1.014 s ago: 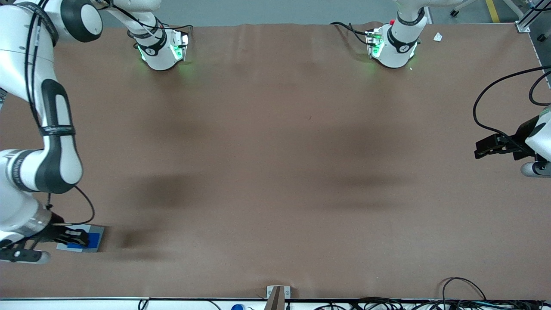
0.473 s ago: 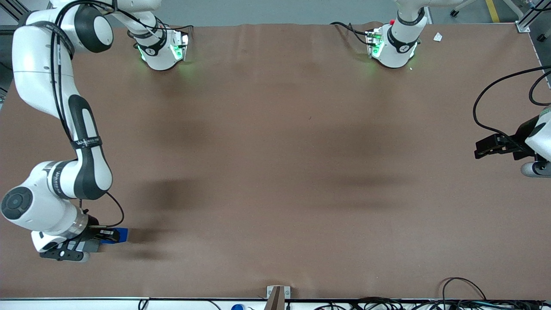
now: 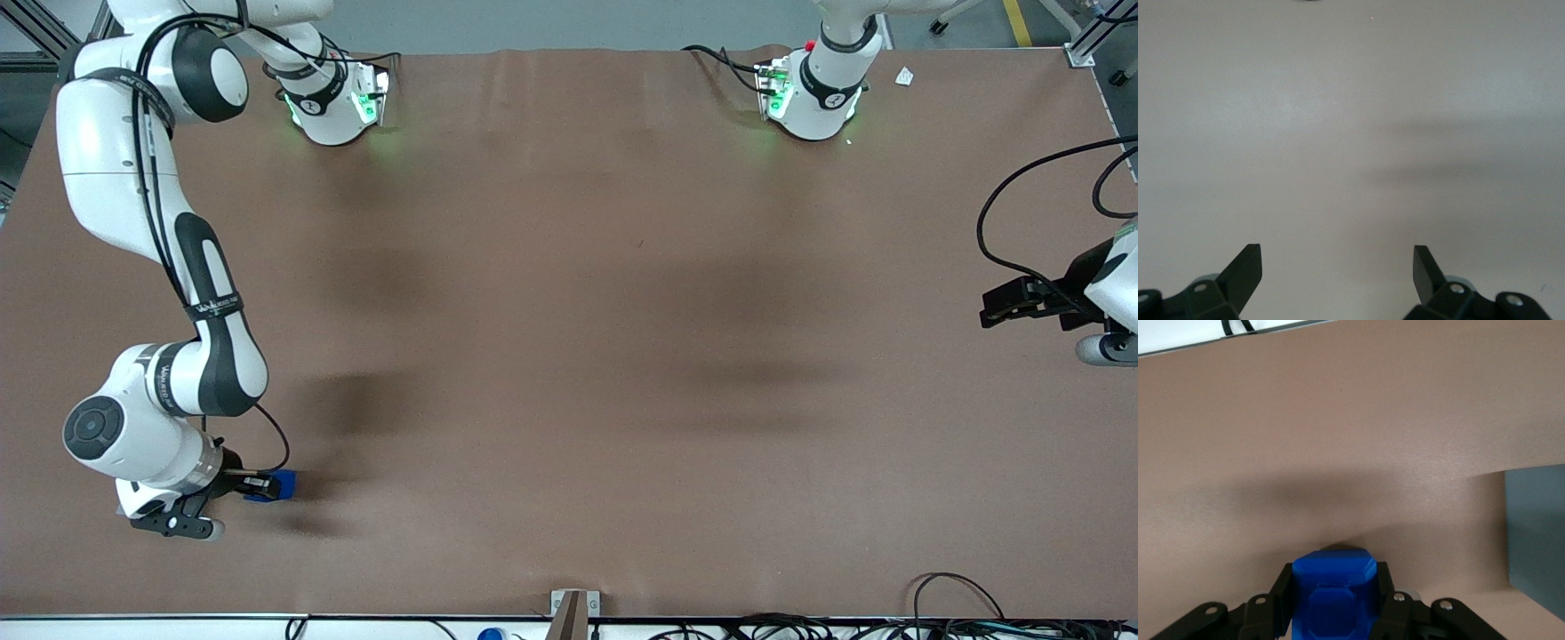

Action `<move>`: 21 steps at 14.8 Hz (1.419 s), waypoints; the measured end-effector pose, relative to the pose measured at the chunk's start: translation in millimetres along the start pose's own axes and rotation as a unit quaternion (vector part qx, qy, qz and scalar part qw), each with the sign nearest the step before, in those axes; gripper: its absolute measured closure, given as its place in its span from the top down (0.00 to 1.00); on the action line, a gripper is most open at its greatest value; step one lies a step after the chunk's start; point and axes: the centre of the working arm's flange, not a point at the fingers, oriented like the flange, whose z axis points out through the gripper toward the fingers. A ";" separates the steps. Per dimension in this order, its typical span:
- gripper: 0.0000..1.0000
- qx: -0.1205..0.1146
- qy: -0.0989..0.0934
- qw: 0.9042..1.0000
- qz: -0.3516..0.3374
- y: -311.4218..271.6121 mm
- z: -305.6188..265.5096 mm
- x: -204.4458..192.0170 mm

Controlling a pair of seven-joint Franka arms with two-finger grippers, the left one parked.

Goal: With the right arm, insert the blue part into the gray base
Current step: 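Lower the blue part onto the table beside the gray base and open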

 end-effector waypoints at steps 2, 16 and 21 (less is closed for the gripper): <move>0.51 0.000 0.001 1.000 -0.001 -1.4 0.0 -0.1; 0.51 -0.008 0.066 0.998 -0.008 -4.4 8.9 1.6; 0.75 -0.009 0.066 0.998 -0.008 -3.8 9.3 1.4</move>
